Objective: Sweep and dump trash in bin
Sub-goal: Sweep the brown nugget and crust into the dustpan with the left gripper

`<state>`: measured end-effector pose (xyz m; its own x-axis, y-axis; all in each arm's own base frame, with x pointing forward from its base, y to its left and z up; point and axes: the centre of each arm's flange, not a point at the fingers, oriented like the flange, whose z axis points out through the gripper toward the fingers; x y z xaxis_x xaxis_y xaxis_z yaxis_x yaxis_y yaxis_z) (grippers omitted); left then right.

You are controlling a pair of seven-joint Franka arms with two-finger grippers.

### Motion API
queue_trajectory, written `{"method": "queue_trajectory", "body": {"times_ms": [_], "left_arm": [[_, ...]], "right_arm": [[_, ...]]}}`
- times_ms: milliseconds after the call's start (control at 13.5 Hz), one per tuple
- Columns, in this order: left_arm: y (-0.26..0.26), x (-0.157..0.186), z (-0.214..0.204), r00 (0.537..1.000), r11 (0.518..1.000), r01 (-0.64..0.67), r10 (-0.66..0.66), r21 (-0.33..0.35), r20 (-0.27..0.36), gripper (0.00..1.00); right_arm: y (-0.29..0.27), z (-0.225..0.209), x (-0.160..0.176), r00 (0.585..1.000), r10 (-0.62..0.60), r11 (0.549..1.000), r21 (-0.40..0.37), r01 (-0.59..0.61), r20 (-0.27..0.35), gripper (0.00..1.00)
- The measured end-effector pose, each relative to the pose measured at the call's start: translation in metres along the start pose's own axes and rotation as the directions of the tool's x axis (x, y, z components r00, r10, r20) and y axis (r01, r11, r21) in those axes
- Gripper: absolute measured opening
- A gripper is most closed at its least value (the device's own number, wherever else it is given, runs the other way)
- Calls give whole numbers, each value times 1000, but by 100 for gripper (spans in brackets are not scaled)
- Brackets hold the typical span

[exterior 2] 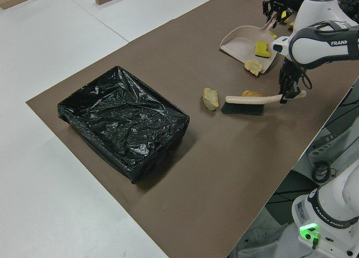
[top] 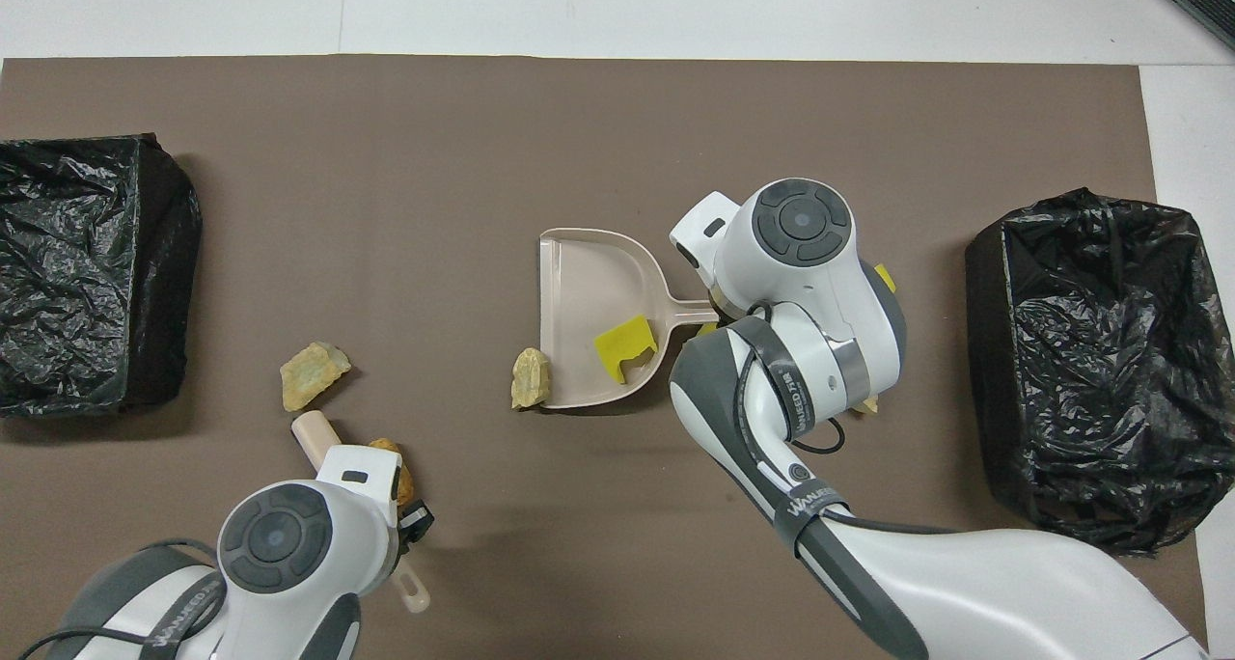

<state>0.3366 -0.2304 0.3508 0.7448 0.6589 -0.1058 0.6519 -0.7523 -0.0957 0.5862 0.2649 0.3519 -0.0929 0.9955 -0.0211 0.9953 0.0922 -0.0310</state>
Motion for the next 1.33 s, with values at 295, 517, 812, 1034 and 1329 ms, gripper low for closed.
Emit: {"method": "queue_trajectory", "body": {"times_ms": [295, 517, 812, 1034, 1329], "left_arm": [[54, 12, -12, 999, 995, 39, -36, -97, 29, 26], [88, -7, -16, 999, 983, -36, 38, -180, 11, 26], [115, -84, -16, 967, 936, -252, 250, -248, -41, 26], [138, -98, -22, 946, 900, -322, 319, -295, -58, 26], [139, -84, -25, 947, 918, -317, 320, -236, -25, 26]], "right_arm": [[-1, 1, 1, 999, -43, 999, 0, 43, 0, 33], [-1, 1, 1, 999, -43, 999, 0, 43, 0, 33], [-1, 1, 1, 999, -43, 999, 0, 43, 0, 33], [-1, 1, 1, 999, -43, 999, 1, 43, 0, 33], [-1, 2, 0, 999, -43, 999, 1, 43, 1, 33]]}}
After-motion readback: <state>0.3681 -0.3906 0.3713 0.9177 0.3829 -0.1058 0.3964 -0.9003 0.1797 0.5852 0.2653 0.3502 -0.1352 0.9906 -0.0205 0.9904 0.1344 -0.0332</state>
